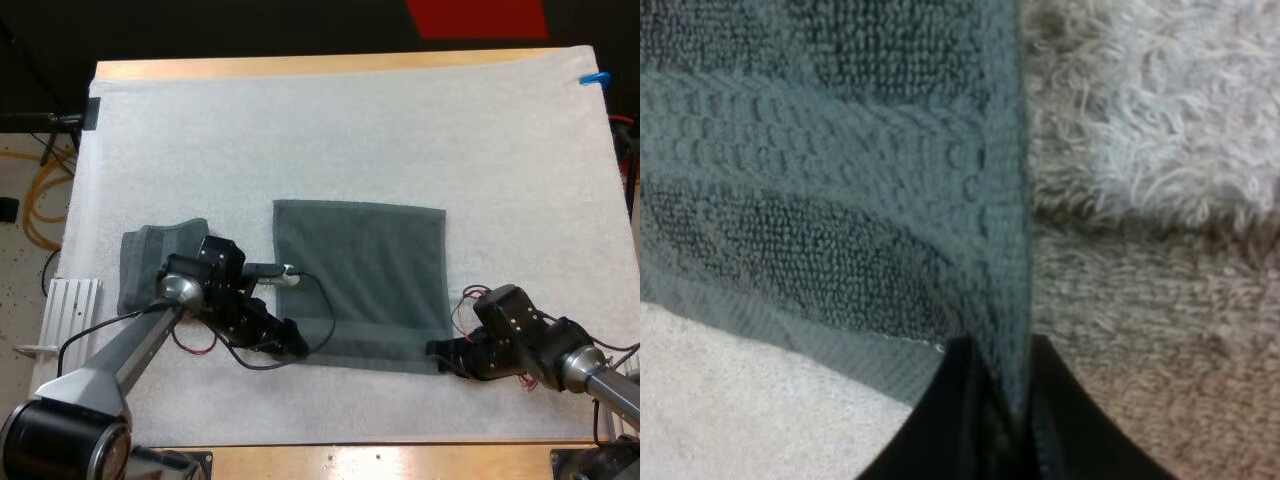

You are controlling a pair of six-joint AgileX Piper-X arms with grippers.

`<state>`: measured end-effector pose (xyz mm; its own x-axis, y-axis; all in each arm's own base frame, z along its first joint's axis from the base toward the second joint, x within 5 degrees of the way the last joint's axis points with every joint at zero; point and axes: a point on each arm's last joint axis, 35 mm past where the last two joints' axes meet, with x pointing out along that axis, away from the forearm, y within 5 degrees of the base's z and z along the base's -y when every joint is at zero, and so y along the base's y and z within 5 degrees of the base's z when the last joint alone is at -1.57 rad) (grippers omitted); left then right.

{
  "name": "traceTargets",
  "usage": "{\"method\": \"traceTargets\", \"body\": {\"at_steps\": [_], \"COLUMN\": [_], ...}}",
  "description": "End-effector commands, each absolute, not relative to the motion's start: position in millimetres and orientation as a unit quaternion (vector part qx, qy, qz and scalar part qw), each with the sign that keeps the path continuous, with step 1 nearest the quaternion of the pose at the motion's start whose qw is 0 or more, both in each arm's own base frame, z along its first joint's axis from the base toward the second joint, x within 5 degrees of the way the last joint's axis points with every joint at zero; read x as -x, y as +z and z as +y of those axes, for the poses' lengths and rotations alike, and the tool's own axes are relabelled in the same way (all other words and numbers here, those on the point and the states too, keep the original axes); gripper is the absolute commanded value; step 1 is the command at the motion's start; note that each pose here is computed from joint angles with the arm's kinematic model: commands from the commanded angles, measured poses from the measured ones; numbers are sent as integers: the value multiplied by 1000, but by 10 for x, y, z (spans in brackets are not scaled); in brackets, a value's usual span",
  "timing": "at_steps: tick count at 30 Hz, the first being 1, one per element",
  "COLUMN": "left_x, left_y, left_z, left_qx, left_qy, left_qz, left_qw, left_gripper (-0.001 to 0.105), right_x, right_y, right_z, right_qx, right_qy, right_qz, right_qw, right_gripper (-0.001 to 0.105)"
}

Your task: Pick towel from pile fold and stack

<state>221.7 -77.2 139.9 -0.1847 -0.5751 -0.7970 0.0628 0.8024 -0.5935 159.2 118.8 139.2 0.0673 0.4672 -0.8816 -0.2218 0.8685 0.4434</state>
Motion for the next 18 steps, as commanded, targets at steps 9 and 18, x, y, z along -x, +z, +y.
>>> {"method": "traceTargets", "body": {"at_steps": [9,18], "left_x": [-2218,-2223], "left_y": [1403,1398], "left_z": [-812,-808], "left_qx": [210,203], "left_qy": [-292,-286], "left_qz": [717,718], "left_qw": [597,601], "left_gripper": [72,61], "right_x": [-1579,-1579], "right_y": [1399,1399], "right_z": [1167,1167], "right_qx": [-91,-91], "right_qy": [235,235], "right_qz": [642,642], "right_qw": [724,724], "right_gripper": [0,0]}}
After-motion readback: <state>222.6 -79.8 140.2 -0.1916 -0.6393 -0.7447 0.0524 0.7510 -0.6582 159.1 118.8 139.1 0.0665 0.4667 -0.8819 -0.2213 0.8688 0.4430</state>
